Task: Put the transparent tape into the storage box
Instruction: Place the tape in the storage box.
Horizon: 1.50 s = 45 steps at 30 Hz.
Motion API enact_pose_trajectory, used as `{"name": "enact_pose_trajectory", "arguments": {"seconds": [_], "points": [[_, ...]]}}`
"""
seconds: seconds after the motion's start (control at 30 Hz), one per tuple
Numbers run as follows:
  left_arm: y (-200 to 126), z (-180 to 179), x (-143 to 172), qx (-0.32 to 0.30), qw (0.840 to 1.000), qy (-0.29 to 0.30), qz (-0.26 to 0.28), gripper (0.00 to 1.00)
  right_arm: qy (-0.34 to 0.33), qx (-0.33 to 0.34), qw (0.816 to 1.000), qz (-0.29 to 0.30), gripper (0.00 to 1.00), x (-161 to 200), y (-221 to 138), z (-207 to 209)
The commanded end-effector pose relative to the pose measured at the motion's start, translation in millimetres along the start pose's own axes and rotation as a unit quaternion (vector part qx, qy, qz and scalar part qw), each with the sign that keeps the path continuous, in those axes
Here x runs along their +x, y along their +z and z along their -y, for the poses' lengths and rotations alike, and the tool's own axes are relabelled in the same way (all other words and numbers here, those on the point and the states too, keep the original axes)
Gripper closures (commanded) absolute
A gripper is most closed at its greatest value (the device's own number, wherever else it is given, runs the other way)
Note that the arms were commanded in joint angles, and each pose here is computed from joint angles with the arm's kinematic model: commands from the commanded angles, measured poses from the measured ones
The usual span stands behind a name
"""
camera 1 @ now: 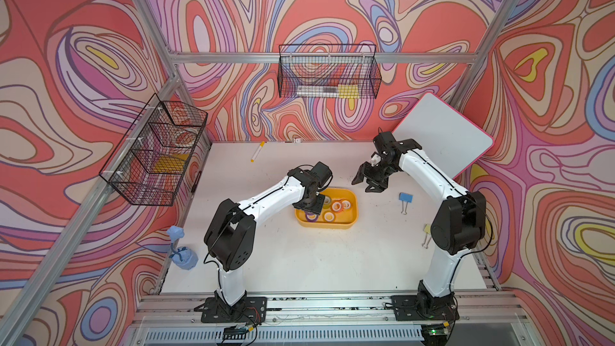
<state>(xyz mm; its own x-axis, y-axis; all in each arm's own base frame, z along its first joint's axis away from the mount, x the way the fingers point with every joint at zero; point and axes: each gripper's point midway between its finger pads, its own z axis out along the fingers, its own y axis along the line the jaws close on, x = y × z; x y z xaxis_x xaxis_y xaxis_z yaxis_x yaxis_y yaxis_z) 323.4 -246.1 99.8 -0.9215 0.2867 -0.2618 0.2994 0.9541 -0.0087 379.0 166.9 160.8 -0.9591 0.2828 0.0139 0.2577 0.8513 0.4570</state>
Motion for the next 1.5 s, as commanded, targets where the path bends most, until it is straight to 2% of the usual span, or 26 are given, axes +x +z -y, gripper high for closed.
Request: {"name": "enact_pose_trajectory", "arguments": {"seconds": [0.0, 0.7, 0.97, 1.1, 1.23, 1.33, 1.47], "points": [[12.7, 2.7, 3.6, -0.001, 1.0, 0.001, -0.009, 0.49, 0.003, 0.002, 1.0, 0.01, 0.39, -1.1, -8.4, 1.4], [56.0, 6.1, 10.7, -0.005, 0.999, 0.014, -0.037, 0.48, 0.013, 0.012, 1.0, 0.01, 0.39, -1.4, -11.6, 4.5], [59.1, 0.2, 11.3, -0.022, 0.999, 0.017, -0.041, 0.37, 0.012, 0.01, 1.0, 0.016, 0.39, -1.4, -15.4, 2.5], [39.8, -1.1, 1.0, -0.025, 0.999, 0.02, -0.021, 0.35, 0.009, 0.014, 1.0, 0.021, 0.39, -3.0, -15.9, 4.3], [1.5, -5.7, -15.0, -0.026, 0.999, 0.018, 0.009, 0.34, 0.004, 0.016, 0.999, 0.029, 0.4, -6.7, -16.0, 4.2], [-27.5, -15.6, -23.8, -0.018, 0.999, -0.005, 0.031, 0.33, 0.0, 0.018, 0.999, 0.032, 0.42, -8.6, -14.8, 5.4], [-60.2, -35.2, -30.1, -0.007, 0.997, -0.043, 0.062, 0.25, -0.02, 0.028, 0.998, 0.047, 0.44, -12.3, -16.9, 8.6]]}}
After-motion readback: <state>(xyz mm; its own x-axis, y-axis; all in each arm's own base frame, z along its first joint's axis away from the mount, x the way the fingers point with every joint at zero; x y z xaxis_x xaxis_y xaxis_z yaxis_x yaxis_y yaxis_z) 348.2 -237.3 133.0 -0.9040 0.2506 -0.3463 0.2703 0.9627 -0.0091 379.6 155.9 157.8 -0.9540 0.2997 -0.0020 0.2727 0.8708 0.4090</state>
